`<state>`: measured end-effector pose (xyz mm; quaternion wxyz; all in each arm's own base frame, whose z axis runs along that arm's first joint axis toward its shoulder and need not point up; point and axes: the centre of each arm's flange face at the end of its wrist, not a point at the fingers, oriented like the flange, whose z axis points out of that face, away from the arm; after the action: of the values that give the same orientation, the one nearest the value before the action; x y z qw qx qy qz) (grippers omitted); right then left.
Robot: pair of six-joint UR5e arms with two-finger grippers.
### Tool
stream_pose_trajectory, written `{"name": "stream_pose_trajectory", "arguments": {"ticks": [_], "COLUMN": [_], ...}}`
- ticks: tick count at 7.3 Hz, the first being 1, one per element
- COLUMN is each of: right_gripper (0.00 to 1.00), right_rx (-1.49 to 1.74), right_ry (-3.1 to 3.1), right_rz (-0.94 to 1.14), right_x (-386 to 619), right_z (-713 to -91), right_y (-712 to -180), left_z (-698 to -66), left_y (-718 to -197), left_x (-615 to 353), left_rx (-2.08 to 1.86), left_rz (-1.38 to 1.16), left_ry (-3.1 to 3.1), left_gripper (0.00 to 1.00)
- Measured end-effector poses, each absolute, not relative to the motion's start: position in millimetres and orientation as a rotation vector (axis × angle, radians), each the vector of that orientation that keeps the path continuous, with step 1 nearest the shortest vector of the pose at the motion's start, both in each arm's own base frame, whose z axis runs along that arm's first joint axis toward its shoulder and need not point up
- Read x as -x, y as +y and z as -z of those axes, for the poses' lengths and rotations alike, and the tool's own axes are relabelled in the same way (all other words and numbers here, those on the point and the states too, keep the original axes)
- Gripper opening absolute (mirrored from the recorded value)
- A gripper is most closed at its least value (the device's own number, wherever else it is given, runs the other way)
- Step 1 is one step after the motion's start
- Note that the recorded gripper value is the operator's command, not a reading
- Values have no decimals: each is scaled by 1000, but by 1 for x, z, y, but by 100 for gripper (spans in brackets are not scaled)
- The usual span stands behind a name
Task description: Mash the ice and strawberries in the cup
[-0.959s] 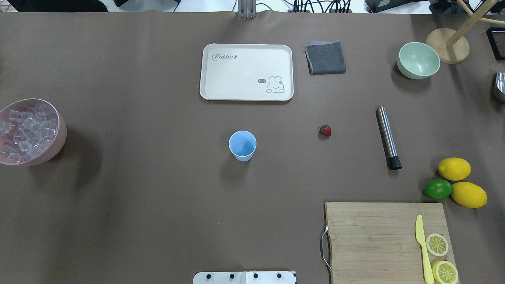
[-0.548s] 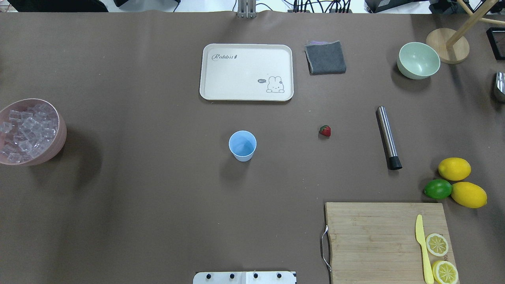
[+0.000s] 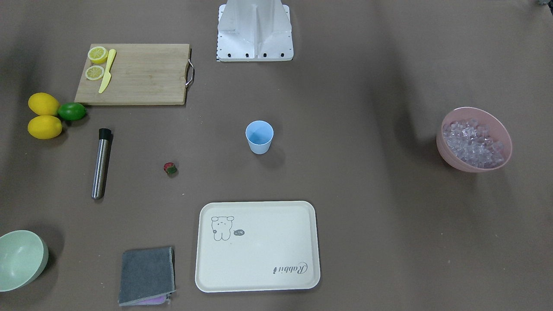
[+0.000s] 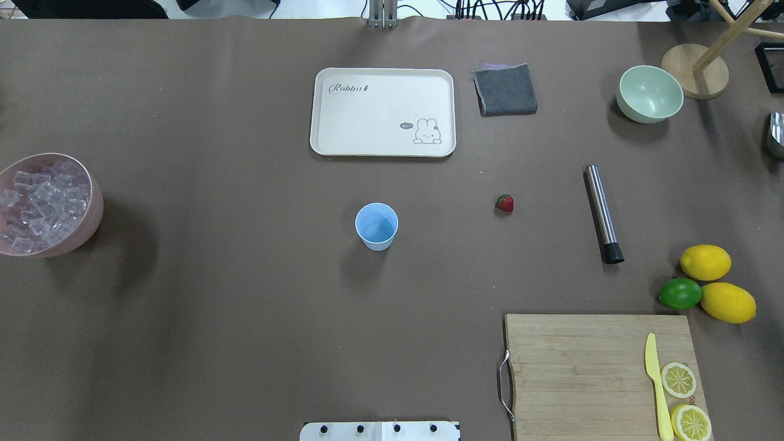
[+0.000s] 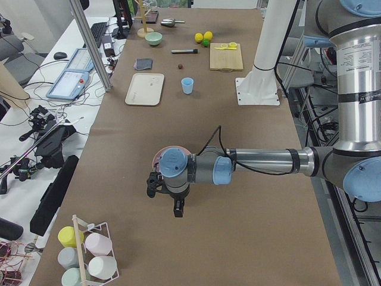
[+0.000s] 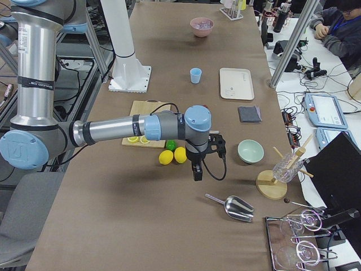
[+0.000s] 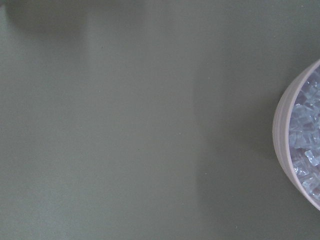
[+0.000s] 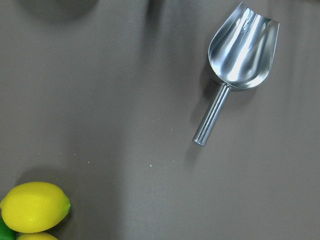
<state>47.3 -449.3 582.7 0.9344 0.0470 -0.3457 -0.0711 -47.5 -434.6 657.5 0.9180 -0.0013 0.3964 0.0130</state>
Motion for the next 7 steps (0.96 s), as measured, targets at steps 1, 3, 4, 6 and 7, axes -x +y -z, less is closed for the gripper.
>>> {"name": "stream_pose_trajectory", "arguments": {"ticks": [1,3,4,6,7], "right_gripper": [100,100,100,100,100], "right_rx": [-99,-109,-118,-144,-155], "right_ry": [-709,-703,-700,-699,-700], "right_rz": [146,147,150,160,165], "right_x": [-48,-48,-48,-48,-48], "right_z": [-582,-578,-575,-570,-568], "right_y": [-449,-451,-453,-457,-458], "left_z": [-658,-653,-647,-632,-621], "left_y": [-434,-440,-447,-465,-475], "left_x": [48,48,47,46,46], "left_rx": [2,-11,-25,-55,-79], "left_rz": [-27,-30,-34,-45,-56], "left_ry": [814,816,820,824,824], "left_gripper": [100,100,100,100,100]}}
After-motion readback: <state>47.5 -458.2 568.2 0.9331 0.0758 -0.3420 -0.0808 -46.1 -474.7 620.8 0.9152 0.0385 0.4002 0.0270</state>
